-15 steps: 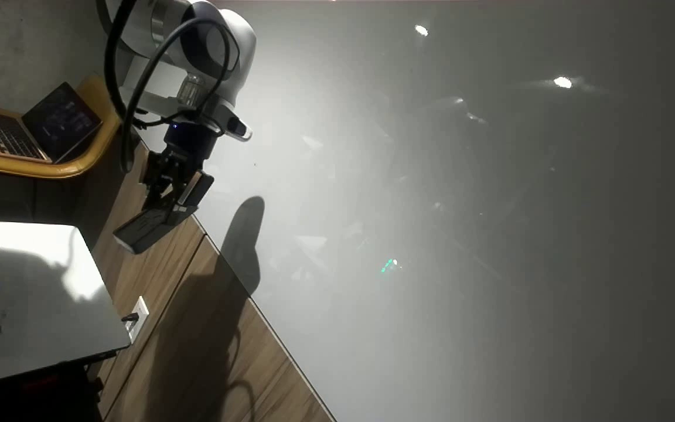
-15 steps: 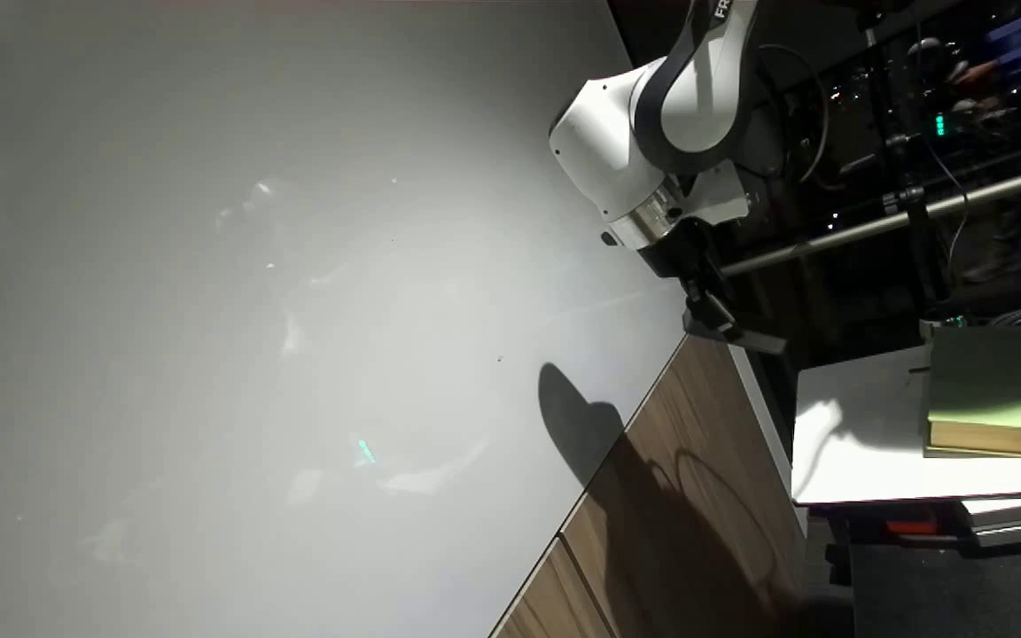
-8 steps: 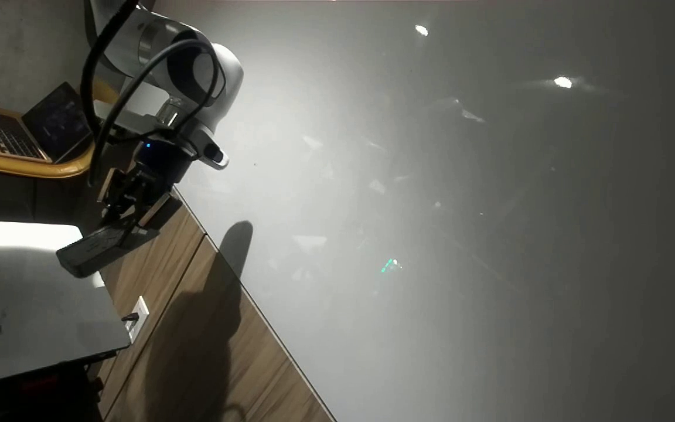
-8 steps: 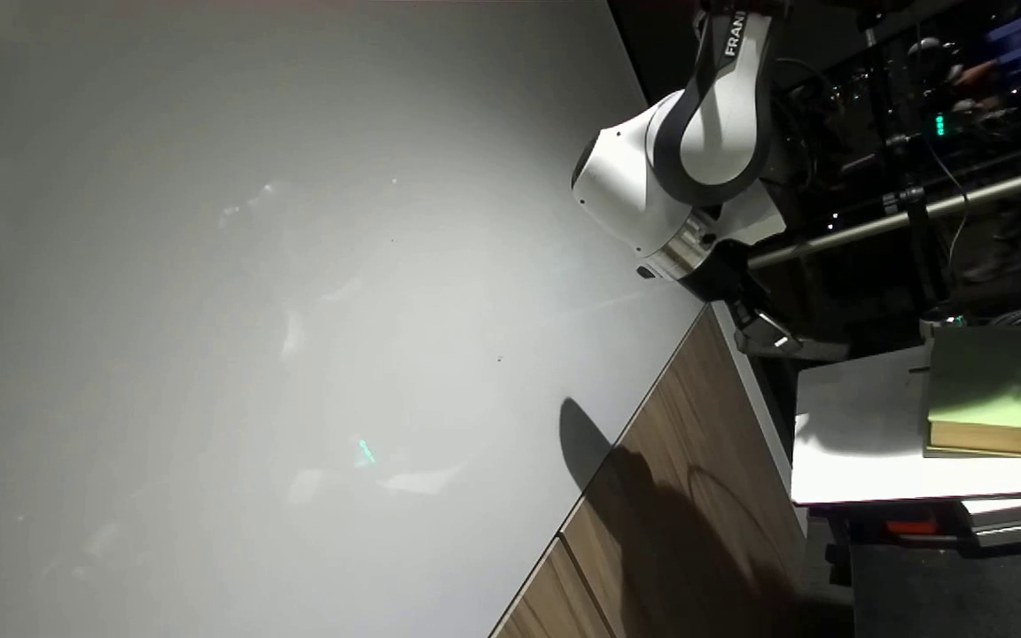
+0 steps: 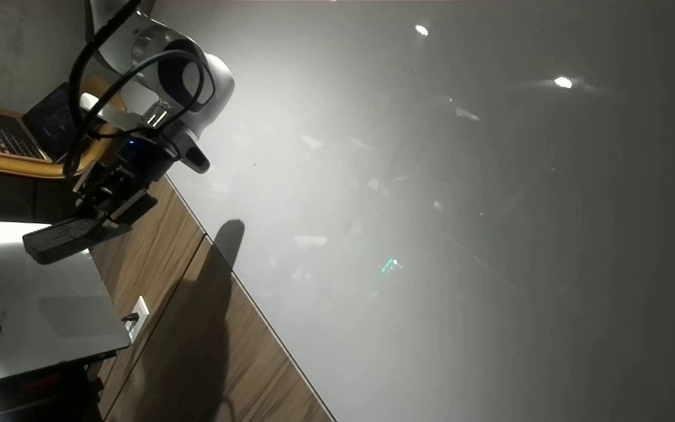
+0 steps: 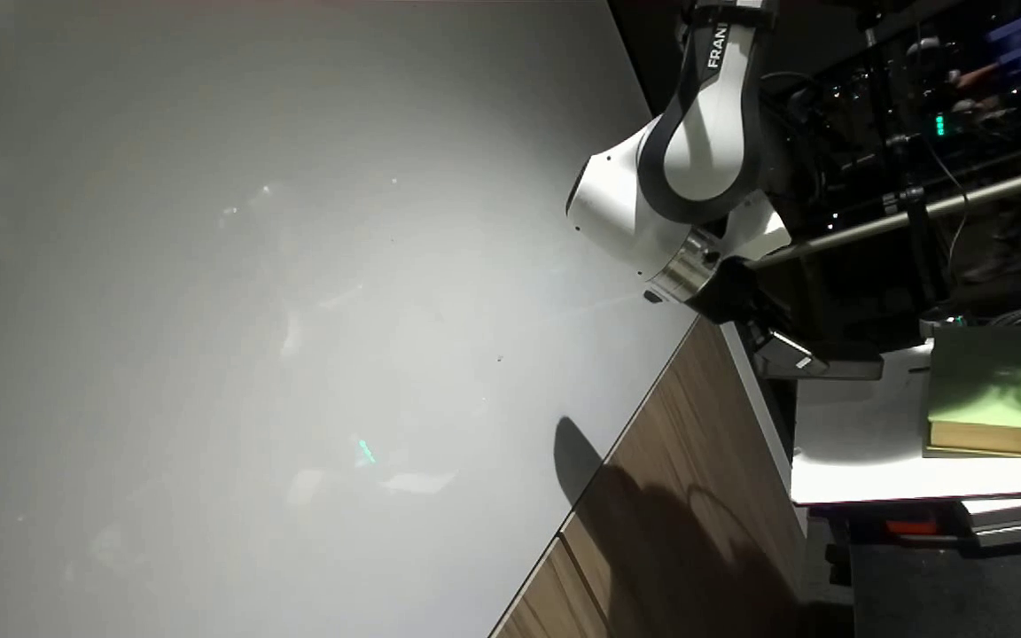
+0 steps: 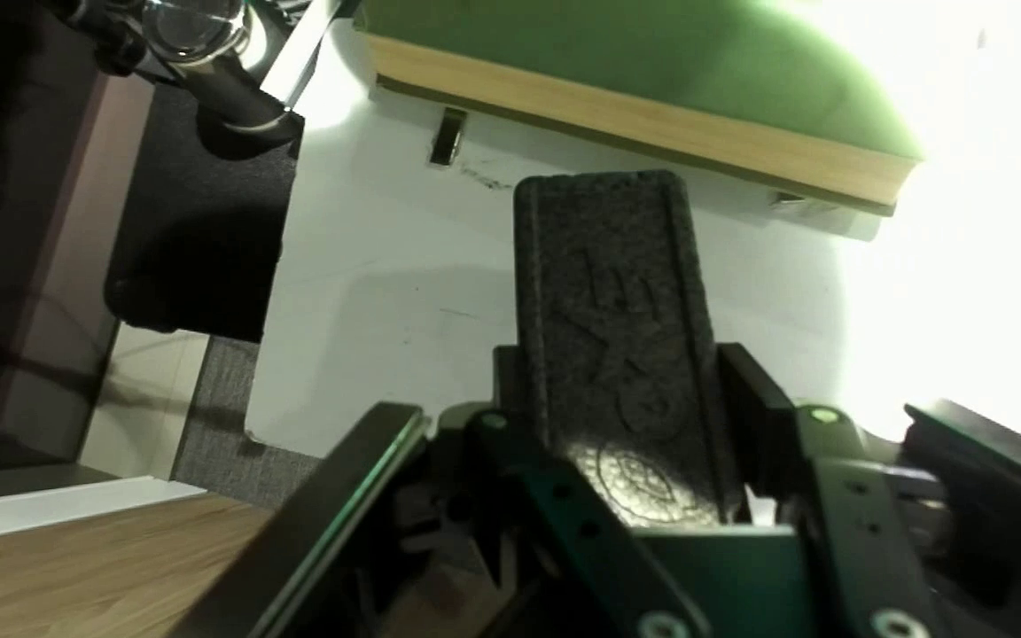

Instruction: Use the eraser to wipe the whiteboard.

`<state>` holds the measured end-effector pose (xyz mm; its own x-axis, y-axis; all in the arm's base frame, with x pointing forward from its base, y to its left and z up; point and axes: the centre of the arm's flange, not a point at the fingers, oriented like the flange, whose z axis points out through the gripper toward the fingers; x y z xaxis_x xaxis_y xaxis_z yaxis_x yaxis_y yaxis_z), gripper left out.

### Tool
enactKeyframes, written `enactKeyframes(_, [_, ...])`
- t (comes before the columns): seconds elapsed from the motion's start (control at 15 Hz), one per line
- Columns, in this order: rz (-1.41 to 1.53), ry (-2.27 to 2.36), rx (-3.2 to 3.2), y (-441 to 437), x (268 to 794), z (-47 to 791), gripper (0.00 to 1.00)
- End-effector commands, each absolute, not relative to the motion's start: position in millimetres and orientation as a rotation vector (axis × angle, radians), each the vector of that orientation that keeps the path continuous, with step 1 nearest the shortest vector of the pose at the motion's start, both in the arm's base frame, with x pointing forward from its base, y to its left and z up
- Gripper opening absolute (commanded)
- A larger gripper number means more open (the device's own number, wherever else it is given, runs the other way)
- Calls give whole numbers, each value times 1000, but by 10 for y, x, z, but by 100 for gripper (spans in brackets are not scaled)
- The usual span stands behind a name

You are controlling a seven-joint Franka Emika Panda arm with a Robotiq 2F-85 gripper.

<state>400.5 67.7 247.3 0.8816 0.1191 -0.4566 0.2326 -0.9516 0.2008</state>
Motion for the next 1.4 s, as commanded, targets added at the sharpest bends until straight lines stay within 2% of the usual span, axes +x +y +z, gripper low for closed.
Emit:
enactKeyframes(0.0, [-764, 204, 2853, 669, 4263, 2419, 29])
enactKeyframes(0.47, [-867, 26, 2882, 417, 4580, 2208, 29])
enactKeyframes(1.33, [-1009, -4, 2864, 434, 4531, 1884, 29])
